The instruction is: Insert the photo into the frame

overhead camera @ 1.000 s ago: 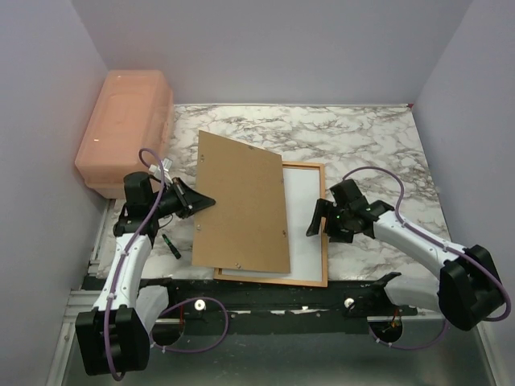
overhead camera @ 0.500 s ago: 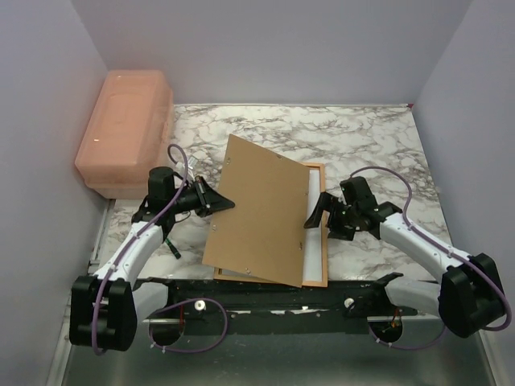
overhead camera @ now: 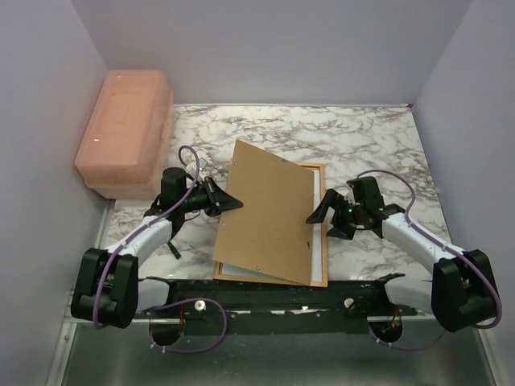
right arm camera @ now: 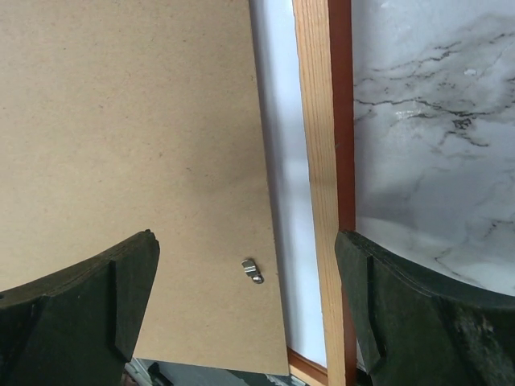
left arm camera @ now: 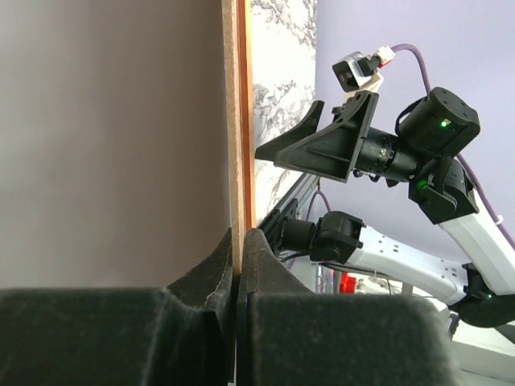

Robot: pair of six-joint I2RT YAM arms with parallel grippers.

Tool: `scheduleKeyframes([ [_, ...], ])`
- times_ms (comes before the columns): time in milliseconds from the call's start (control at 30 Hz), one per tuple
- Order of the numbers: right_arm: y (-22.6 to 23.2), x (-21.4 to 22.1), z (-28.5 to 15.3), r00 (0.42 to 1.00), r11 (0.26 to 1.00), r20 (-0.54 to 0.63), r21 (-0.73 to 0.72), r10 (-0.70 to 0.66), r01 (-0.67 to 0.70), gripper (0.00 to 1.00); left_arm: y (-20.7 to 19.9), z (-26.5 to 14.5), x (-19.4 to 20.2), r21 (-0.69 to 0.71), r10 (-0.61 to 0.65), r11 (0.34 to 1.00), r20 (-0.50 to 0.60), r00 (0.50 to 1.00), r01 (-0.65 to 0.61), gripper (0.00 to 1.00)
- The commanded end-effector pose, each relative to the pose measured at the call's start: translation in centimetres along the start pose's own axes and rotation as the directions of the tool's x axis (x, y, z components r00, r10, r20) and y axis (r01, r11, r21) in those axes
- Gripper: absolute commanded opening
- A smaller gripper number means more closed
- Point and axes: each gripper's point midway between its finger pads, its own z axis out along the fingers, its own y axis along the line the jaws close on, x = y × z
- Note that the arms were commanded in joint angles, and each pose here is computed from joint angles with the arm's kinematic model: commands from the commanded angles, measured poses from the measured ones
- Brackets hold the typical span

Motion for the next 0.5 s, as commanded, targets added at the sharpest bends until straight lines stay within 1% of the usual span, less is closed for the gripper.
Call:
scheduleKeyframes([
  [0,0.3,0.0,0.4,1.0,0.999,-0.02,-0.048,0.006,-0.007,1.0,-1.2,0.5,-1.4,0.057,0.043,0.997,0.046,0.998,-0.046,0.0],
  [467,0.0,-0.1,1.1,0.999,0.999,-0.034,-0.046,0.017,-0.019,1.0,0.7,2.1,-1.8,0.042,0.004,0.999,0.055,0.998,-0.007,0.0],
])
